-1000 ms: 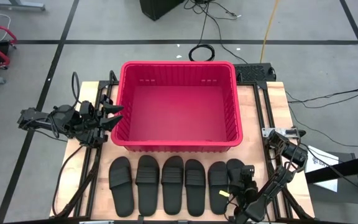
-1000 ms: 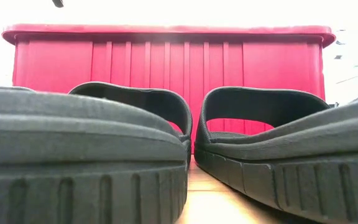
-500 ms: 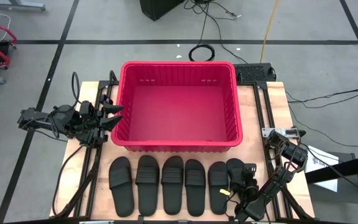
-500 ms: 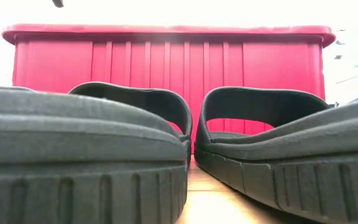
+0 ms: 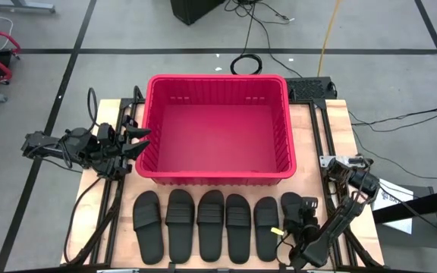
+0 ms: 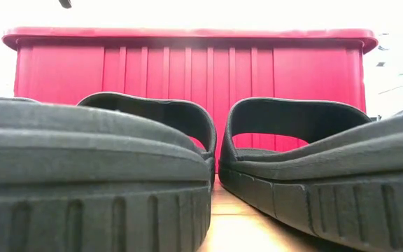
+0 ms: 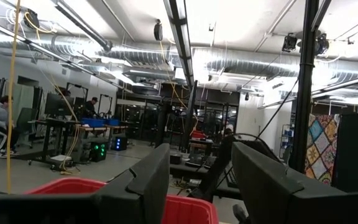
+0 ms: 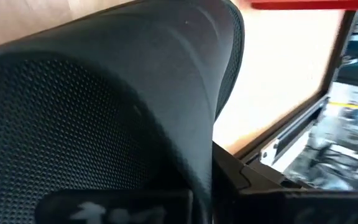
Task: Pick and place slides into bin
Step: Put the black slide into the red bin
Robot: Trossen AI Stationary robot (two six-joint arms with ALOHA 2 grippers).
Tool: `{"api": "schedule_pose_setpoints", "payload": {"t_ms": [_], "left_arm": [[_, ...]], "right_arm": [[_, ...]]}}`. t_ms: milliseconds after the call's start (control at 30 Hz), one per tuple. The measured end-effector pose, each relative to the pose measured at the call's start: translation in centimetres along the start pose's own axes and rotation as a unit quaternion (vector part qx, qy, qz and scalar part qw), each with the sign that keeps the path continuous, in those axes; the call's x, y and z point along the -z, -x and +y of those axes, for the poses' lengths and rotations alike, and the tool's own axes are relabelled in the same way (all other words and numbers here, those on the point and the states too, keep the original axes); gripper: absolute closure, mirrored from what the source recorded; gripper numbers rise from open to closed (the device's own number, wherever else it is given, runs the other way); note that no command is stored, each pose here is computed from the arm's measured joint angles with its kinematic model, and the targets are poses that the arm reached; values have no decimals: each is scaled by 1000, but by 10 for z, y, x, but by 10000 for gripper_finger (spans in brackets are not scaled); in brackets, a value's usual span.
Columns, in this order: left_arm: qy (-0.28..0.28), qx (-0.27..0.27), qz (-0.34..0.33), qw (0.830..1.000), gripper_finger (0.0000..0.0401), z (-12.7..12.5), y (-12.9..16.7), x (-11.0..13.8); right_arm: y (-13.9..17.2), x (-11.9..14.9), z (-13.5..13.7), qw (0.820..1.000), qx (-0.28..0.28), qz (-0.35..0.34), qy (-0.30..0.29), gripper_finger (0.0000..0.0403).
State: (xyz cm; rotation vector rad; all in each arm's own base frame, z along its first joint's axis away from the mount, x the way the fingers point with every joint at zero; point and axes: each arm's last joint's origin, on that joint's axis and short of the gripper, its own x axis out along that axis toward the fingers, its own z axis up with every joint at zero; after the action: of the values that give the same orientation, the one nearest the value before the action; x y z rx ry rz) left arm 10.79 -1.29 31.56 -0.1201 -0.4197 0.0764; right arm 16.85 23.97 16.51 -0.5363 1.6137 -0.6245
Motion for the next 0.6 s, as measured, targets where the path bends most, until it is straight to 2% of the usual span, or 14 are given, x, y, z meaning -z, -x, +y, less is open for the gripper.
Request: {"api": "schedule_pose_setpoints", "payload": {"t_ms": [333,600], "left_arm": [[-1,-13,3,1000,222,1,0,1],[4,-13,3,1000,222,1,0,1]], "right_arm": [[35,16,-62,987,-104,-80,-92,398],[53,24,-100,956,-193,-176,-129,397]]}}
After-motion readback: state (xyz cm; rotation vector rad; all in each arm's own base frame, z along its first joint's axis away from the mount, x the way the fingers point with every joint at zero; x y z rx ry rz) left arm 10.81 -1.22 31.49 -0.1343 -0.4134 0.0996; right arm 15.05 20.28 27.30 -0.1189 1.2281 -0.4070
